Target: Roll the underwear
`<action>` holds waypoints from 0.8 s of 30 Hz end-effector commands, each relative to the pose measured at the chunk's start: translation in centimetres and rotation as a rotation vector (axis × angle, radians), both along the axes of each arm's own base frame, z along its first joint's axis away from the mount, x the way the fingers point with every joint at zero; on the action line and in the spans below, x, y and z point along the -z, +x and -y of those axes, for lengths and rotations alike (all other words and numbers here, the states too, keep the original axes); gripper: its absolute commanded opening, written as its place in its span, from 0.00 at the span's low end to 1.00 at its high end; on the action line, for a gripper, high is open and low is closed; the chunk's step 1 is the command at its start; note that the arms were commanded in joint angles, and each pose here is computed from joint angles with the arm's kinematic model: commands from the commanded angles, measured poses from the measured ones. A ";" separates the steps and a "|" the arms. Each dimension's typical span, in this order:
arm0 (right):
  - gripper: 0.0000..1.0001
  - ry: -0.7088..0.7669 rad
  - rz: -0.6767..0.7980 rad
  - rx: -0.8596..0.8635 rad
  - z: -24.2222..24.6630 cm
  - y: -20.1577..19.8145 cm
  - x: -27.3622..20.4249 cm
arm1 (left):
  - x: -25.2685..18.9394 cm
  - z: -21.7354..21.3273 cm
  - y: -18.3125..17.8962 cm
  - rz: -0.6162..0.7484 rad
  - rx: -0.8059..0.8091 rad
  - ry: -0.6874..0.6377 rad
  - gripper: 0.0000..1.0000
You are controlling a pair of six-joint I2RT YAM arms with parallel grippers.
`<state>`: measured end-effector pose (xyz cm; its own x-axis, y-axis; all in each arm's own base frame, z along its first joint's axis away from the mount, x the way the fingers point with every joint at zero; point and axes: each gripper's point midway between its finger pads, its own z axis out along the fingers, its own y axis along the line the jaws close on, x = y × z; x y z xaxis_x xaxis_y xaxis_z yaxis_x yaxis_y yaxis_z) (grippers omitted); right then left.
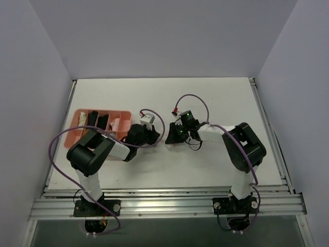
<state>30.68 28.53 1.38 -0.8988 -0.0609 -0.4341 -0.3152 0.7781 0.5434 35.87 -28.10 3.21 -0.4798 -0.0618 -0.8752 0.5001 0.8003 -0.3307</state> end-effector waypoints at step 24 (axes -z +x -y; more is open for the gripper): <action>0.00 -0.150 -0.198 -0.005 3.5 -4.5 6.1 | 0.8 4.2 -2.3 0.051 0.207 -0.241 0.10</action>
